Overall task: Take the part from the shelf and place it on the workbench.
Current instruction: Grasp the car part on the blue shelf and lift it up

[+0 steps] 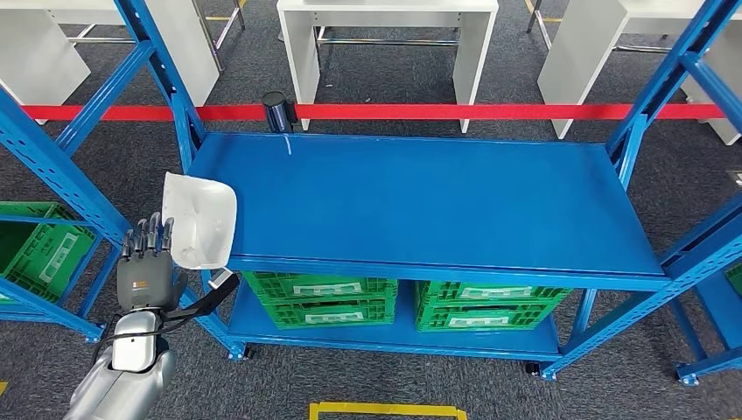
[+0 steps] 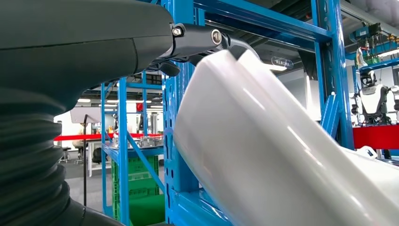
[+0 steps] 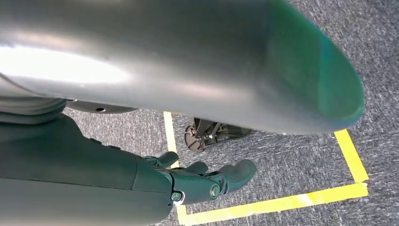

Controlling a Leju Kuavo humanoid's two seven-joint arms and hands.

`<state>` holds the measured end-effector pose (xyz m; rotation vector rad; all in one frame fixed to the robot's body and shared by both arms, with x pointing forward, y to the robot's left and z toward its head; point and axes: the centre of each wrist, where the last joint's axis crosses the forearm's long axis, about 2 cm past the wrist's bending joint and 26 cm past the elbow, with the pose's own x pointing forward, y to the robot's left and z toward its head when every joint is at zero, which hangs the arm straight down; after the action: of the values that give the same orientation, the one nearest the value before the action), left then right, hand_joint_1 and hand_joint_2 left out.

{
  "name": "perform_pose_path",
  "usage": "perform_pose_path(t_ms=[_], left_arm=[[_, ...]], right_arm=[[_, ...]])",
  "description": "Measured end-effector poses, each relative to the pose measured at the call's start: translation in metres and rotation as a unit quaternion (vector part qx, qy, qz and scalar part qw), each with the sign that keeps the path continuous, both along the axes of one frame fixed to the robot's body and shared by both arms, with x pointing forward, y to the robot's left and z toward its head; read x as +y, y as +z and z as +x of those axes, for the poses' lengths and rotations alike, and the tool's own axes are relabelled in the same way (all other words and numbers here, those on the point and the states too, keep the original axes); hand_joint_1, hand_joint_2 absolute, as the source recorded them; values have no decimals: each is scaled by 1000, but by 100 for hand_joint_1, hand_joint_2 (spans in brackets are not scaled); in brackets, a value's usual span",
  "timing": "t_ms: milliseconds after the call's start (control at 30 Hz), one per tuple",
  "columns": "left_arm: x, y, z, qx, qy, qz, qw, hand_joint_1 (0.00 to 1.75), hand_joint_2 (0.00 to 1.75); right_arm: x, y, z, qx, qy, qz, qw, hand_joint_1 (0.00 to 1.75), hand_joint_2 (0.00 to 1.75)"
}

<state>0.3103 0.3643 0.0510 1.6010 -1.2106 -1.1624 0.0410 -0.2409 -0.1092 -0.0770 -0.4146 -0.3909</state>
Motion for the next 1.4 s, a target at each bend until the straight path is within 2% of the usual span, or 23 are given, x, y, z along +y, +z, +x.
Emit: perform_pose_path(t_ms=[33,100,167,267,400,433,567,1167,1200,1233,1267,1333,1400], left_arm=[[0,0,0,0,0,0,1000,63,175],[0,0,0,1,-1,0,1000,150,175],[0,-1,0,2,-3,1,1000,175,175],[0,-1,0,3,-4,1,1000,174,175],[0,-1,0,3,-4,1,1000,154,175],[0,-1,-1,3,-4,1,1000,154,175],[0,-1,0,3,0,0,1000,175,175],[1,-1,0,4,-2,1,1000,175,175],[1,-1,0,4,-1,1,1000,171,175],[1,-1,0,4,0,0,1000,149,175],[1,-1,0,3,1,0,1000,121,175],[1,-1,0,3,2,0,1000,38,175],[0,-1,0,3,3,0,1000,1,175]], right_arm=[[0,0,0,-1,0,0,1000,0,0],[0,0,0,-2,0,-1,1000,0,0],[0,0,0,-2,0,-1,1000,0,0],[0,0,0,-1,0,-1,1000,0,0],[-1,0,0,2,0,0,1000,0,0],[-1,0,0,2,0,0,1000,0,0],[-1,0,0,1,0,0,1000,0,0],[-1,0,0,1,-1,0,1000,0,0],[-1,0,0,1,-1,0,1000,0,0],[-1,0,0,0,-1,-1,1000,0,0],[-1,0,0,0,-1,-1,1000,0,0],[-1,0,0,0,-1,-1,1000,0,0],[-1,0,0,-1,-1,-1,1000,0,0]])
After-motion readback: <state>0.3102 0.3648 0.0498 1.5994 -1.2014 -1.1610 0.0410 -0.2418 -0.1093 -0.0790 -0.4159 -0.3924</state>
